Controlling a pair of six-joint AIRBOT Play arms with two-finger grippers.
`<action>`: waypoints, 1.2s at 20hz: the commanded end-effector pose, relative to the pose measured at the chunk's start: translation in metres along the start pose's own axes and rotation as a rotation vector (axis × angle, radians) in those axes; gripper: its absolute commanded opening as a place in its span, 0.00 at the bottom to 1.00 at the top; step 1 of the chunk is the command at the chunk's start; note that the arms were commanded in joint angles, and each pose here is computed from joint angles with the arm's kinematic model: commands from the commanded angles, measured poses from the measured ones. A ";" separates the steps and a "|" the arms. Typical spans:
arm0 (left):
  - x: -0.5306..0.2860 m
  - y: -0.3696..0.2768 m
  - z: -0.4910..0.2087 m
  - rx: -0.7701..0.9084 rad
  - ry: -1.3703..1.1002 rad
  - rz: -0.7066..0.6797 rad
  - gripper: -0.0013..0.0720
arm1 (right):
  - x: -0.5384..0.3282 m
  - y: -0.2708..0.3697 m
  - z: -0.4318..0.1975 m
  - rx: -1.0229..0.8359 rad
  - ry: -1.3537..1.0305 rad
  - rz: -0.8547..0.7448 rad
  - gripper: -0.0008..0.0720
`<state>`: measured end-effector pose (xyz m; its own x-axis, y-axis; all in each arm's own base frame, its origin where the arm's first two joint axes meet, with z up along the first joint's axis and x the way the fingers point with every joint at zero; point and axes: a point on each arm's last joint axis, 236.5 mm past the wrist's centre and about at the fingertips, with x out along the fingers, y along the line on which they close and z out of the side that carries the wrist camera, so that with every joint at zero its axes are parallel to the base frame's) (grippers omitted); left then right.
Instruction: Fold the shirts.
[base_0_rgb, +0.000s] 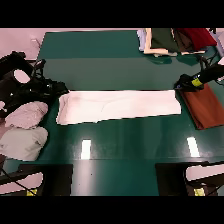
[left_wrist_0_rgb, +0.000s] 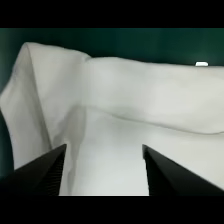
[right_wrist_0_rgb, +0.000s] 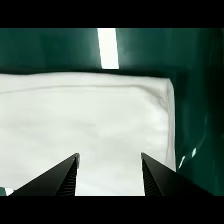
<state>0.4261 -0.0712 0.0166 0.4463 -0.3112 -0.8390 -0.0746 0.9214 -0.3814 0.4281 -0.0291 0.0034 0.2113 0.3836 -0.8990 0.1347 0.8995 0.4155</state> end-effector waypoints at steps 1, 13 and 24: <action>-0.007 -0.008 0.005 -0.002 0.016 -0.015 0.62 | 0.000 -0.008 -0.009 0.017 0.045 0.115 0.65; 0.013 -0.115 -0.033 0.151 0.045 -0.145 0.04 | 0.076 -0.034 -0.065 0.193 0.179 0.303 0.72; 0.114 -0.236 -0.085 0.229 0.146 -0.287 0.04 | -0.040 0.070 -0.007 -0.097 -0.181 0.342 0.03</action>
<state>0.4172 -0.3030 0.0009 0.3321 -0.5549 -0.7628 0.2192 0.8319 -0.5098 0.4173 -0.0039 0.0052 0.3284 0.5875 -0.7395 0.0545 0.7699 0.6358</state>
